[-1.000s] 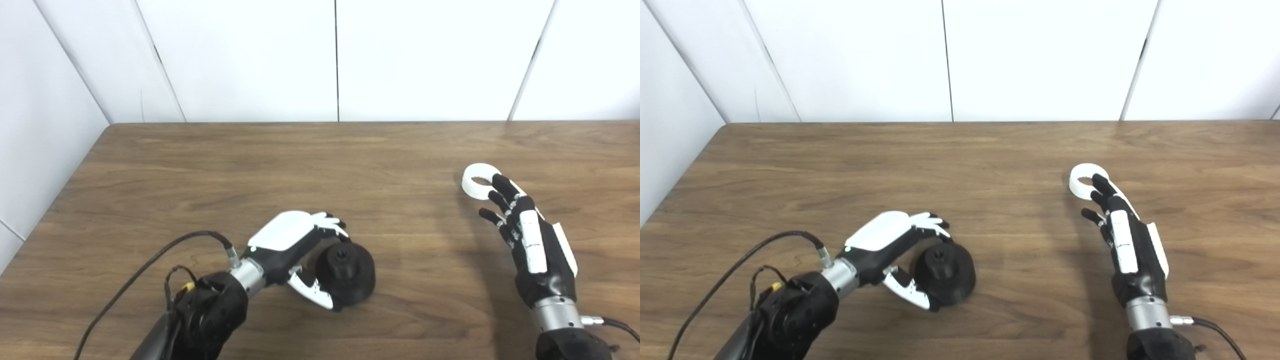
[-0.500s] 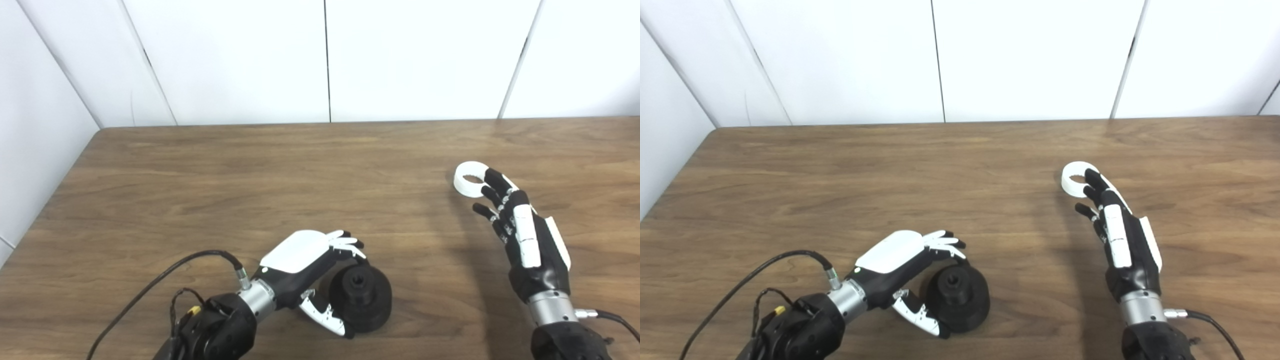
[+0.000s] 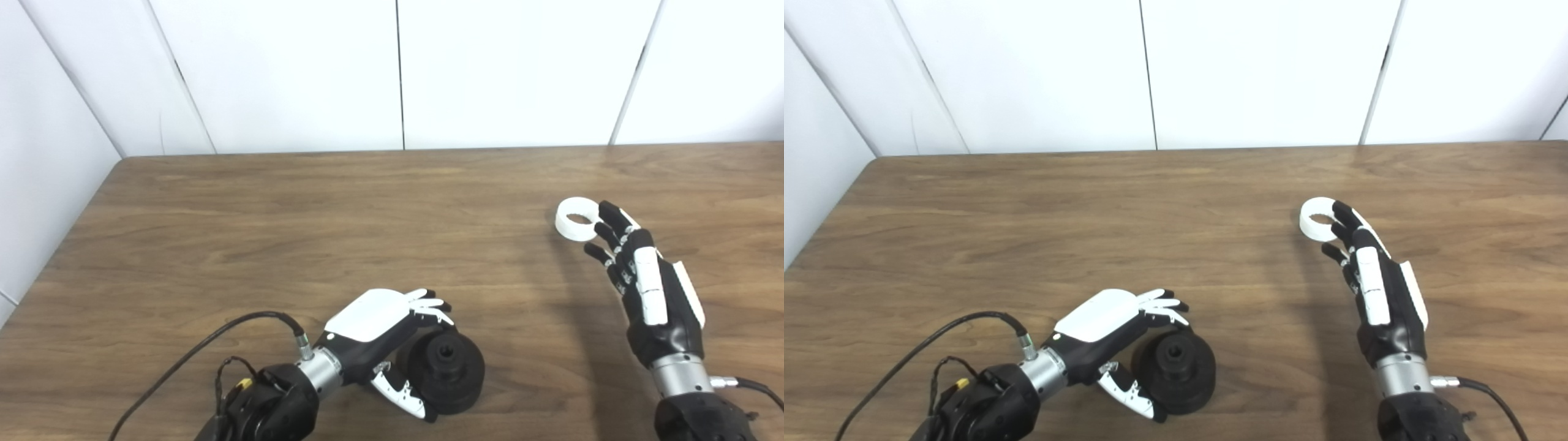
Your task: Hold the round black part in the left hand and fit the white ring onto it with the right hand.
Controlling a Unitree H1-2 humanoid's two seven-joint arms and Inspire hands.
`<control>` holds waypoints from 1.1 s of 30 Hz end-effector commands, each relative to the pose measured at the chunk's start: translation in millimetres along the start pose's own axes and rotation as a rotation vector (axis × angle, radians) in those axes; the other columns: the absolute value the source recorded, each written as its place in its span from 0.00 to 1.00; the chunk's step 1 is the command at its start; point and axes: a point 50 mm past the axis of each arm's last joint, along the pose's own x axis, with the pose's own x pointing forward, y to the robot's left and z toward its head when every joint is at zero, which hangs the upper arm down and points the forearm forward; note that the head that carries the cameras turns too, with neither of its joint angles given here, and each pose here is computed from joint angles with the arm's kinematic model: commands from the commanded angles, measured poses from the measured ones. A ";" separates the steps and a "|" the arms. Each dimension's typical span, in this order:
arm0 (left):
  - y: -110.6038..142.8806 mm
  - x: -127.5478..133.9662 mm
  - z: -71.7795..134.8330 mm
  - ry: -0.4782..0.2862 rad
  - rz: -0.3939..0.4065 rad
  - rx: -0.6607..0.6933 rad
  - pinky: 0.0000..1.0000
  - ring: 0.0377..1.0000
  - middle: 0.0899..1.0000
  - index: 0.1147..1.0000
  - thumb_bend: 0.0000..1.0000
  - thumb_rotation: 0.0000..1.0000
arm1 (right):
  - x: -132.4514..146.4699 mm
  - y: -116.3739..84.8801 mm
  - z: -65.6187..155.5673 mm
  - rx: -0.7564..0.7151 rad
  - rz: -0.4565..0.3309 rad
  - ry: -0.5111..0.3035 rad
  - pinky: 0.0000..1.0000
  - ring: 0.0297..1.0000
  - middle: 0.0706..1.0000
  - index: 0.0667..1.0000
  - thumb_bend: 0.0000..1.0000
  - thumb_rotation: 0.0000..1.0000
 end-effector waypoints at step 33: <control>1.1 1.6 1.9 -0.017 0.051 0.043 0.88 0.96 0.90 0.67 0.90 0.25 | 108.5 -31.8 32.7 -0.899 -0.042 -0.042 0.96 0.99 0.94 0.70 0.90 0.31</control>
